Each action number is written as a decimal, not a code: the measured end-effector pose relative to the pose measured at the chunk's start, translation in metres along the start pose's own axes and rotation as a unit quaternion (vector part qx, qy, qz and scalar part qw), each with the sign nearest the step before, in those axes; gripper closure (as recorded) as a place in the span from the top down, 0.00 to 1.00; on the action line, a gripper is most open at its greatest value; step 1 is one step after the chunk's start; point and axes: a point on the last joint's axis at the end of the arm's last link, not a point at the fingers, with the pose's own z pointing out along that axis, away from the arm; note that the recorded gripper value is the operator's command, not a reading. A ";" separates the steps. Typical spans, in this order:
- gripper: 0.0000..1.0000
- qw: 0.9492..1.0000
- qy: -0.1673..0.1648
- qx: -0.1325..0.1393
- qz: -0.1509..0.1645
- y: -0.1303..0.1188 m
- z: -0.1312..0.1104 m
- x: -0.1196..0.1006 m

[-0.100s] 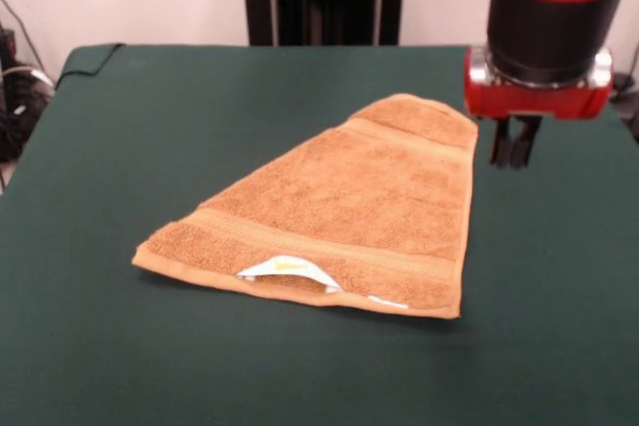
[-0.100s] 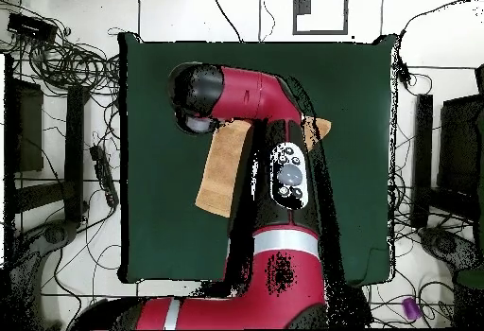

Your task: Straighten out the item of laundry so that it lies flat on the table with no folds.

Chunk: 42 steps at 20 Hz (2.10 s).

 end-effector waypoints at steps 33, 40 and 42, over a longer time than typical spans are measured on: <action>1.00 0.997 -0.074 0.017 0.020 -0.097 0.015 -0.033; 1.00 0.997 -0.080 0.012 0.015 -0.090 0.021 -0.032; 1.00 0.996 -0.085 0.012 0.014 -0.090 0.023 -0.032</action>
